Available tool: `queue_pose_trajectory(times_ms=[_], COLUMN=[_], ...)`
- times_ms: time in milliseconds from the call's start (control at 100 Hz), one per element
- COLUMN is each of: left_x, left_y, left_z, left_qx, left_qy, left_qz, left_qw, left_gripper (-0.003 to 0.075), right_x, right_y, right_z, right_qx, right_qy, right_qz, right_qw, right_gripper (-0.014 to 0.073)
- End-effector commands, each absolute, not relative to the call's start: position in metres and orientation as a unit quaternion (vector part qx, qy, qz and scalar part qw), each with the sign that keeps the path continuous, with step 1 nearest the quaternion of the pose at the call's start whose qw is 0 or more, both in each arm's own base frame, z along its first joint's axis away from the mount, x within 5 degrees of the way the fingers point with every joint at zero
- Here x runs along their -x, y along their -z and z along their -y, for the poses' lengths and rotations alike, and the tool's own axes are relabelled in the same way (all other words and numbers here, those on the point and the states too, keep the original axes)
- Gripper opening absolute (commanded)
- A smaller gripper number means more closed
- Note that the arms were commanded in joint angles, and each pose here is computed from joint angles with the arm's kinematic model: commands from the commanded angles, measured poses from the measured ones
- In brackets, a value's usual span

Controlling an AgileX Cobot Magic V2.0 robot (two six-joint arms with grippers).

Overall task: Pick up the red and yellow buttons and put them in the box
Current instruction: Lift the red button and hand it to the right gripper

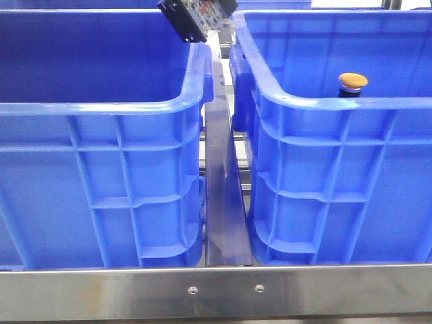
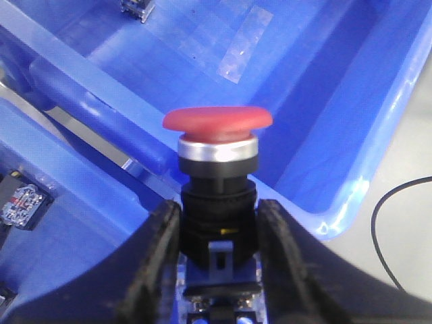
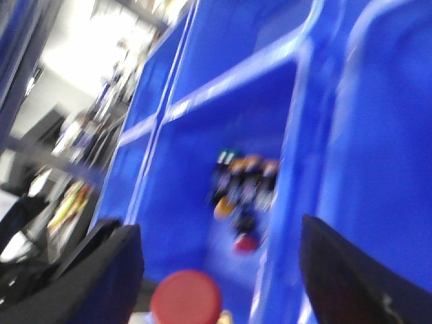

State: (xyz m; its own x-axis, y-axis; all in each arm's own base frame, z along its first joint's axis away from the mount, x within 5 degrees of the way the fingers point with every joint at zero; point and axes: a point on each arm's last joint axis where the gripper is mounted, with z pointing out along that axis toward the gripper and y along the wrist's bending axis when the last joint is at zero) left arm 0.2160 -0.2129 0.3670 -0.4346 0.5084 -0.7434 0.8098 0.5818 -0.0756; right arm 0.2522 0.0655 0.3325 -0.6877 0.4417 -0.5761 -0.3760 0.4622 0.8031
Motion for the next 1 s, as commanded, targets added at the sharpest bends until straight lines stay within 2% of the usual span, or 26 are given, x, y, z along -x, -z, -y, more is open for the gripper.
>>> queue_pose_trajectory(times_ms=[0,190,490,830,900,990], left_x=[-0.211,-0.211,-0.211,-0.211,-0.211,-0.211], left_y=[-0.388,-0.388,-0.388,-0.388,-0.388,-0.388], left_z=[0.212,0.212,0.212,0.212,0.212,0.212], left_qx=[-0.388,-0.388,-0.388,-0.388,-0.388,-0.388], left_qy=[0.241,0.241,0.241,0.241,0.241,0.241], left_qz=[-0.8,-0.8,-0.799,-0.799,-0.799,-0.8], left_qw=[0.39,0.39,0.391,0.391,0.391,0.389], left_gripper=[0.0148,0.0148,0.0148,0.0148,0.0148,0.0148], right_x=[-0.259,-0.273,-0.271,-0.266,-0.266,-0.266], right_y=[-0.348,-0.345,-0.342,-0.34,-0.34,-0.34], right_z=[-0.073,-0.085,-0.114,-0.125,-0.124,-0.124], right_qx=[0.008,0.055,0.094,0.116,0.115,0.114], right_qy=[-0.57,-0.59,-0.58,-0.577,-0.576,-0.576], right_qz=[-0.743,-0.746,-0.757,-0.762,-0.762,-0.762], right_qw=[0.352,0.305,0.285,0.272,0.272,0.273], right_gripper=[0.0514,0.0514,0.0514,0.0511,0.0461,0.0288])
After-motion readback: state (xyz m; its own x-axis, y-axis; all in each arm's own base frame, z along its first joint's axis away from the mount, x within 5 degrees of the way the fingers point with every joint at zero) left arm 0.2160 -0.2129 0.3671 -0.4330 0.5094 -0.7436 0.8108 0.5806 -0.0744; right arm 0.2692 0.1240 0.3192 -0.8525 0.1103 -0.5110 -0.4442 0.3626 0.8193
